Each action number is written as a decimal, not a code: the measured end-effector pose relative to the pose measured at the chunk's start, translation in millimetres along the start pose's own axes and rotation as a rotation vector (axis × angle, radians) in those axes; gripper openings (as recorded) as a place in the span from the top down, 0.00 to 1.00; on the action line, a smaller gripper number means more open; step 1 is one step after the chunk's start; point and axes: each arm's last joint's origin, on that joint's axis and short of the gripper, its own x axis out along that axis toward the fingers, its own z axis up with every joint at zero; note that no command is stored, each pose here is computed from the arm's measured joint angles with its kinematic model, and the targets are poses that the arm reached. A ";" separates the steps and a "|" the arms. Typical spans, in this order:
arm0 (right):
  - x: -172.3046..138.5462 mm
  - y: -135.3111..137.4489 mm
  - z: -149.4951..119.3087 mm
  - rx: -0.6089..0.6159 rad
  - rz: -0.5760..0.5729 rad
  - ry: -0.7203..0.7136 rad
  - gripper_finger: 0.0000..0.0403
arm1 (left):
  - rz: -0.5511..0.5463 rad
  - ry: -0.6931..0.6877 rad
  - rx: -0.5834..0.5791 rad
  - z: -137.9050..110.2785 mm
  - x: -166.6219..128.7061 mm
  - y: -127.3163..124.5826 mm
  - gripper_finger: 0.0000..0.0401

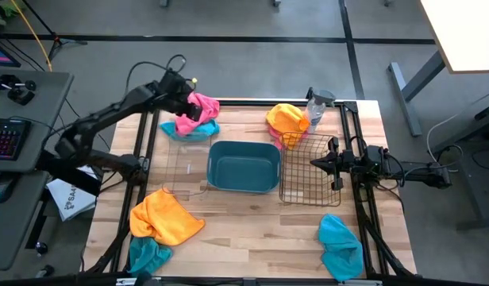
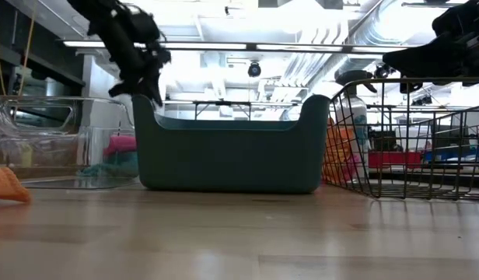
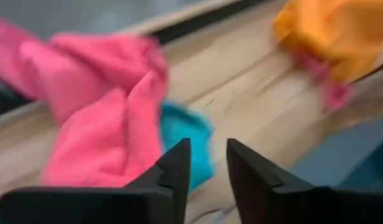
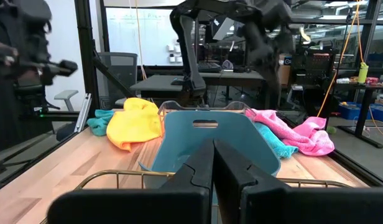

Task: Sort microfiber towel by color & place in baskets
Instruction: Put the left pink microfiber cloth into the transparent bin

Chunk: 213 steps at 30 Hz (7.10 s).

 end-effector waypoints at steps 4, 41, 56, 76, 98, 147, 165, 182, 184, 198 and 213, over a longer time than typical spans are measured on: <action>0.0 0.0 0.1 0.000 0.000 0.000 1.00 | 0.054 0.135 0.001 -7.9 26.5 7.4 0.62; 0.0 0.0 0.0 0.000 0.000 0.000 1.00 | 0.319 0.290 0.295 -25.9 92.1 -11.4 0.86; 0.0 0.0 0.0 0.000 0.000 0.001 1.00 | 0.247 0.054 0.286 7.5 17.5 -29.3 0.99; 0.0 0.0 0.1 0.000 0.000 0.000 1.00 | 0.228 0.338 0.256 -24.4 77.4 -16.5 0.92; 0.0 0.0 0.0 0.000 0.000 0.000 1.00 | 0.218 0.375 0.392 -27.5 55.4 -13.3 0.76; 0.0 0.0 0.0 0.000 0.000 0.001 1.00 | 0.205 0.164 0.451 10.2 -5.7 -30.4 1.00; 0.0 0.0 -0.1 0.000 0.000 0.001 1.00 | -0.700 -0.160 0.277 -75.4 -212.7 -72.2 1.00; 0.0 0.0 0.0 0.000 0.000 0.001 1.00 | -0.334 0.122 0.154 -104.9 -165.7 -67.0 1.00; 0.0 0.0 0.0 0.000 0.000 0.000 1.00 | -0.301 0.184 0.180 -106.7 -149.1 -72.6 1.00; 0.0 0.0 0.1 0.000 0.000 0.000 1.00 | -0.050 0.345 0.370 -104.5 -84.9 -97.2 1.00; 0.0 0.0 0.1 0.000 0.000 0.000 1.00 | 0.024 0.368 0.534 -101.9 -62.8 -106.0 0.86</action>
